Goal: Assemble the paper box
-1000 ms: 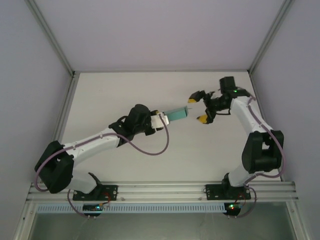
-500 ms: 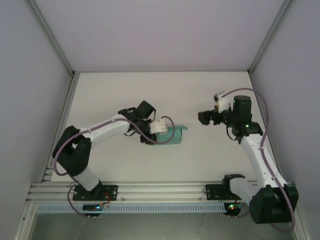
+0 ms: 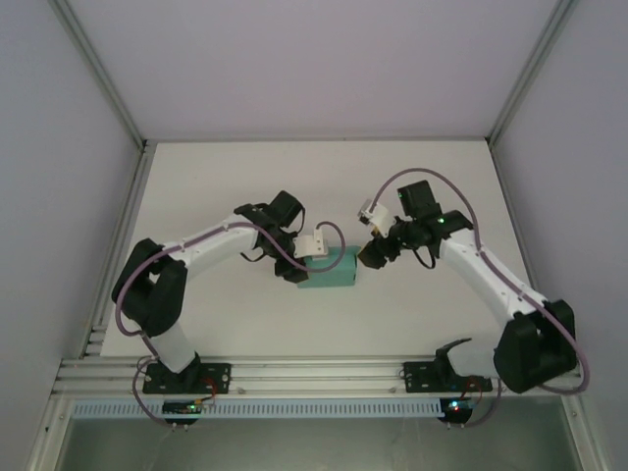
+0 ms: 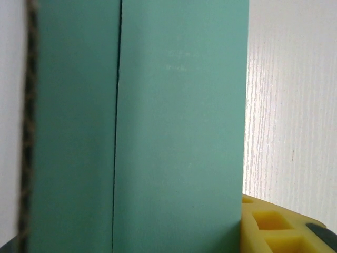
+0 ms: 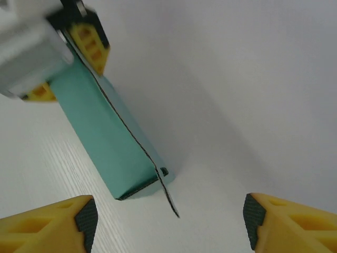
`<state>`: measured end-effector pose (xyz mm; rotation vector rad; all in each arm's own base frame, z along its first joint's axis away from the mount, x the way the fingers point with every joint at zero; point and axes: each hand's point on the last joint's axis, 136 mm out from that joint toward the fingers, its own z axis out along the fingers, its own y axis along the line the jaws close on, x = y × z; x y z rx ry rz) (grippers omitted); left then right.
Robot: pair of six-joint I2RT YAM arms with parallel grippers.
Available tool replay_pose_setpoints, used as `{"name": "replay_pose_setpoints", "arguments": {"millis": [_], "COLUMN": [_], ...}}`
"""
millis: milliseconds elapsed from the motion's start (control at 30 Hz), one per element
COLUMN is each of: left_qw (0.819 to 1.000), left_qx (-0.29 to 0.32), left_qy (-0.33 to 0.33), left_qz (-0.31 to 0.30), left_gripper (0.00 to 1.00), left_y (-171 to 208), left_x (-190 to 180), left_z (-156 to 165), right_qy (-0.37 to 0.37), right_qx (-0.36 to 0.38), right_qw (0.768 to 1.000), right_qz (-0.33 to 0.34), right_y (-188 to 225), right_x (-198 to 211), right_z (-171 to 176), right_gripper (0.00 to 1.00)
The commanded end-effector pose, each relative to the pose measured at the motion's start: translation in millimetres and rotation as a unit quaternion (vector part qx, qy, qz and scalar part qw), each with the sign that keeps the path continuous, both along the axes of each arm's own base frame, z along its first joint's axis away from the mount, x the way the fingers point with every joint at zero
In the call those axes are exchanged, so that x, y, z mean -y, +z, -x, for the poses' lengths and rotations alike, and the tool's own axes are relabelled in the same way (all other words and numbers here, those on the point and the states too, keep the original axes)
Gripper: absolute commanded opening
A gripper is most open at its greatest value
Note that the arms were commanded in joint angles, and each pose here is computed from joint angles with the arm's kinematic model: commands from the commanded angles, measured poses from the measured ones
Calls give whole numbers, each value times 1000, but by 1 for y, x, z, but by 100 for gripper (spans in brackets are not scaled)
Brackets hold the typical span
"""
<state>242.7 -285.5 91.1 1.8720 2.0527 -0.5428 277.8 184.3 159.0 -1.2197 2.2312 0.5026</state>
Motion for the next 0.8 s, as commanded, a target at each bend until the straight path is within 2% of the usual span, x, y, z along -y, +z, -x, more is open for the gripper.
{"name": "replay_pose_setpoints", "arguments": {"millis": [0, 100, 233, 400, 567, 667, 767], "left_qw": [1000, 1000, 1000, 1000, 1000, 999, 998], "left_qx": [-21, -22, -21, -22, -23, -11, 2], "left_qy": [-13, -12, -11, -4, 13, 32, 57], "left_qz": [-2, -2, 0, -1, 6, 12, 17], "left_gripper": [38, 38, 38, 37, 36, 37, 37], "left_y": [0, -1, -1, -2, -1, 2, 5], "left_x": [-3, -3, -2, -1, 2, 5, 9], "left_z": [6, 5, 3, 0, -5, -14, -25], "right_qy": [8, 19, 39, 49, 56, 19, -81], "right_qx": [-11, -23, -24, -33, -44, -43, -50], "right_qw": [999, 998, 998, 997, 996, 998, 995], "right_qz": [37, 49, 41, 49, 50, 42, 10], "right_y": [-4, -11, -13, -16, -17, -14, -4], "right_x": [4, -1, -10, -16, -24, -28, -35], "right_z": [-4, -6, -6, -4, 5, 2, -9], "right_gripper": [62, 51, 44, 30, 5, 0, 0]}}
